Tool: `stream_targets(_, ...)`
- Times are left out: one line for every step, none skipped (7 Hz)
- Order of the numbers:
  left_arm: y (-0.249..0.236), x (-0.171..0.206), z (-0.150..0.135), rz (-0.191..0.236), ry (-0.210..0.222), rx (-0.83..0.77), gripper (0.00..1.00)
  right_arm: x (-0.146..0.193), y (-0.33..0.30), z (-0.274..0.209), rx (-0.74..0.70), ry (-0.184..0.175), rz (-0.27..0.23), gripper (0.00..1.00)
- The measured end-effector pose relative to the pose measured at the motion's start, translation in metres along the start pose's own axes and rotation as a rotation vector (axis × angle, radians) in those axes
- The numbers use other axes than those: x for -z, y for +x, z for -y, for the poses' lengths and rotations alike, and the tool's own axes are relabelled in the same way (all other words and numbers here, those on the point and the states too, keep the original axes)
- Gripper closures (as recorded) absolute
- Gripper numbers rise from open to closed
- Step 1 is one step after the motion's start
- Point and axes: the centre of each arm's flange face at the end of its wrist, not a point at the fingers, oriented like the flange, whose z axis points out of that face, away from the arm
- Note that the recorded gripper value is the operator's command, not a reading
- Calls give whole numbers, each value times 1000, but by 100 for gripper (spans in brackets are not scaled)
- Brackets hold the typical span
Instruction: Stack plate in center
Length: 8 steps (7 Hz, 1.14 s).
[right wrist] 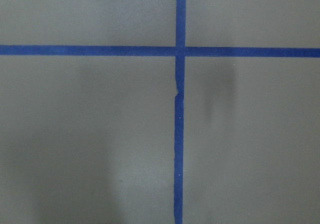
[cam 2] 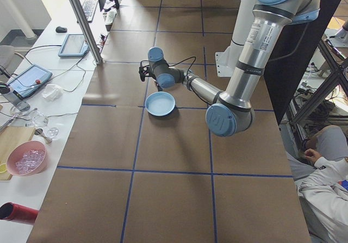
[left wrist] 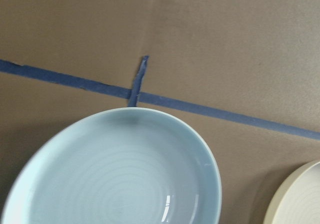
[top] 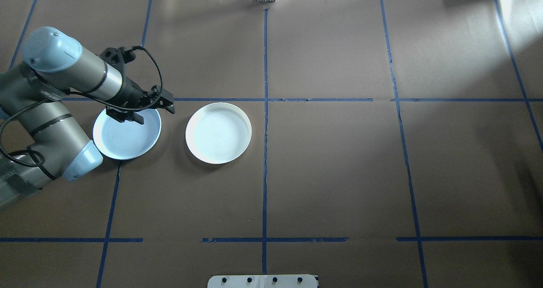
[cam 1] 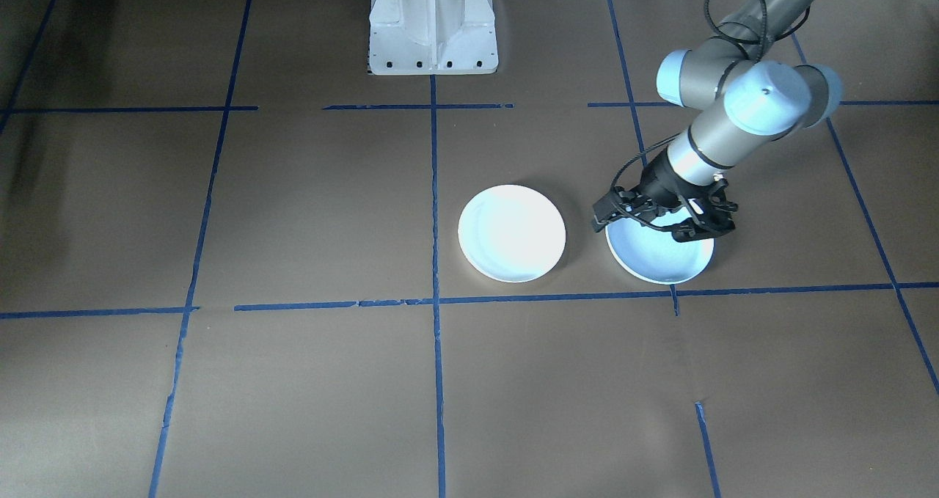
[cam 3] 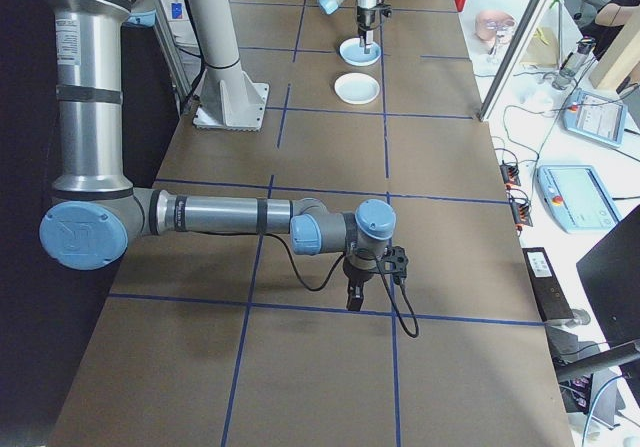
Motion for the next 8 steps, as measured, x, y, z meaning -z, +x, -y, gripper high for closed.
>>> stream_targets(19,-14,-20,11,6,14,13,0,0,0,0,0,0,0)
stream_targets(28,-29,-38,20,-2,12,13,0,0,0,0,0,0,0)
stream_targets(33,-43,-54,31,-7,2,15,0,0,0,0,0,0,0)
stream_targets(35,-52,-62,39,-2,-5,17,0,0,0,0,0,0,0)
stream_targets(34,-58,-65,46,0,-9,19,0,0,0,0,0,0,0)
stream_targets(33,-62,-66,52,2,-11,22,0,0,0,0,0,0,0)
stream_targets(31,-65,-64,58,10,-12,27,0,0,0,0,0,0,0)
stream_targets(32,-67,-62,61,20,-13,33,0,0,0,0,0,0,0)
